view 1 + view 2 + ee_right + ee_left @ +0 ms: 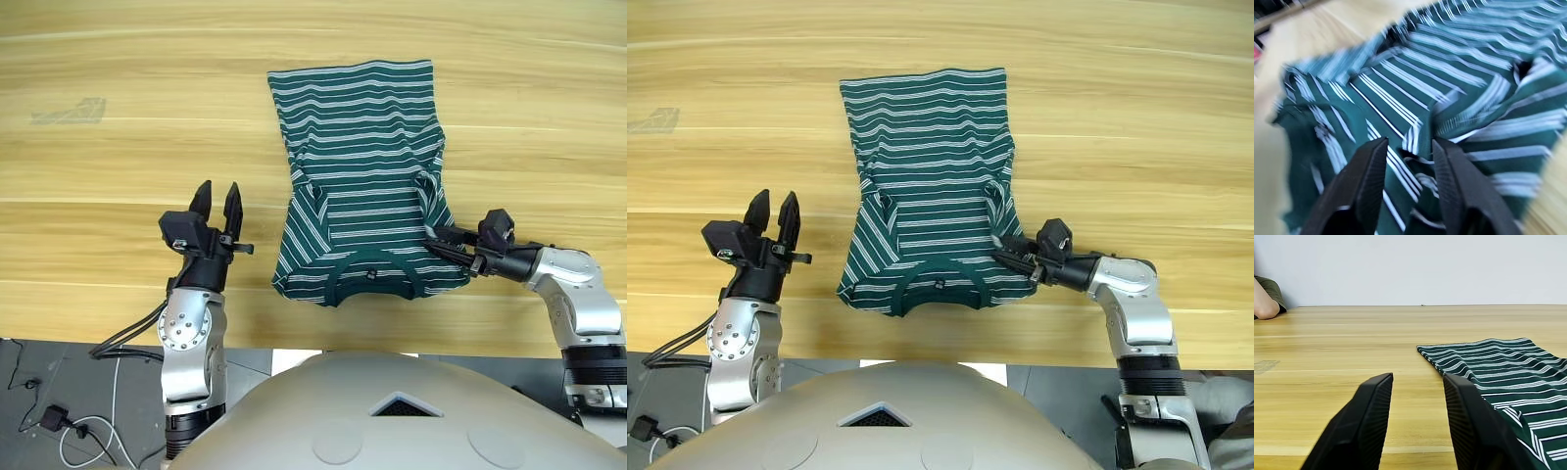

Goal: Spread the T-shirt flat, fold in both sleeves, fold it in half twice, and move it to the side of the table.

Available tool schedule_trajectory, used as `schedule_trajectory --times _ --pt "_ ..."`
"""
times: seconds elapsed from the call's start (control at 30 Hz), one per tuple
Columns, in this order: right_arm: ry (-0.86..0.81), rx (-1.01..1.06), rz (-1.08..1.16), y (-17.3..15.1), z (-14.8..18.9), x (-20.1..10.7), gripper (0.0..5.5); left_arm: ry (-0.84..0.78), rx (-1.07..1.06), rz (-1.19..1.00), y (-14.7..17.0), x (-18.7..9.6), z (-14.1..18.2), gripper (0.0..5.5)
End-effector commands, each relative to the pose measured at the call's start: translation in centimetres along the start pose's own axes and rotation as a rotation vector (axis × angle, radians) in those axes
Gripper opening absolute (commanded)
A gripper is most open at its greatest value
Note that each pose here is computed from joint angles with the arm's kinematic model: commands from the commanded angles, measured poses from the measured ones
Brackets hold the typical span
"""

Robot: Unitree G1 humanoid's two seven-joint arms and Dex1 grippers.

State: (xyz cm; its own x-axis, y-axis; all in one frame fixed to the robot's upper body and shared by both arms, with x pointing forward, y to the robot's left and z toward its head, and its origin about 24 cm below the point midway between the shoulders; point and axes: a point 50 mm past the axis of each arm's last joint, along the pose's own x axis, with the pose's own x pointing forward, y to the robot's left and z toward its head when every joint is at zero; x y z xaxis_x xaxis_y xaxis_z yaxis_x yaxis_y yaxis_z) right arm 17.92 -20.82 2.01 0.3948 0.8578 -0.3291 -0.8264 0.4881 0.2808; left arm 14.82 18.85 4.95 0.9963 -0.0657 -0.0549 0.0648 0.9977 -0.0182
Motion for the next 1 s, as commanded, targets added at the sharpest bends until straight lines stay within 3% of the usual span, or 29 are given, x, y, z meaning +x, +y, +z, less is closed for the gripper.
schedule_trajectory --times 0.03,0.27,0.37,0.47,0.6,0.7,0.77,0.87,1.0 --pt "-0.006 0.016 0.039 0.5 0.4 0.2 2.2 0.014 0.01 -0.013 -0.1 0.3 -0.2 1.92" --pt "0.016 0.056 0.148 2.7 -0.5 2.0 3.4 0.007 0.028 -0.027 -0.3 0.7 -0.1 1.92" --pt "-0.061 0.039 0.104 1.8 0.7 1.6 3.88 -0.002 0.108 -0.058 0.0 0.9 0.3 1.92" --pt "-0.248 -0.047 0.026 0.1 4.7 0.8 4.42 -0.055 0.322 -0.121 1.6 1.1 1.9 1.92" --pt "-0.375 -0.203 -0.072 -0.8 8.2 -0.3 4.42 -0.126 0.79 -0.279 3.5 1.3 3.6 1.92" --pt "-0.301 -0.575 -0.325 -3.5 9.3 -2.2 4.42 -0.139 1.286 -0.497 4.7 0.3 3.4 1.92" --pt "-0.162 -0.882 -0.374 -4.3 8.8 -3.2 4.42 -0.156 1.443 -0.626 5.3 -0.2 3.0 1.92" --pt "0.095 -1.276 -0.202 -4.2 6.8 -3.8 4.42 -0.199 1.655 -0.848 5.6 -1.2 2.0 1.92" --pt "0.225 -1.498 -0.023 -4.3 5.8 -4.8 4.42 -0.26 1.716 -0.991 5.5 -1.5 2.0 1.92"
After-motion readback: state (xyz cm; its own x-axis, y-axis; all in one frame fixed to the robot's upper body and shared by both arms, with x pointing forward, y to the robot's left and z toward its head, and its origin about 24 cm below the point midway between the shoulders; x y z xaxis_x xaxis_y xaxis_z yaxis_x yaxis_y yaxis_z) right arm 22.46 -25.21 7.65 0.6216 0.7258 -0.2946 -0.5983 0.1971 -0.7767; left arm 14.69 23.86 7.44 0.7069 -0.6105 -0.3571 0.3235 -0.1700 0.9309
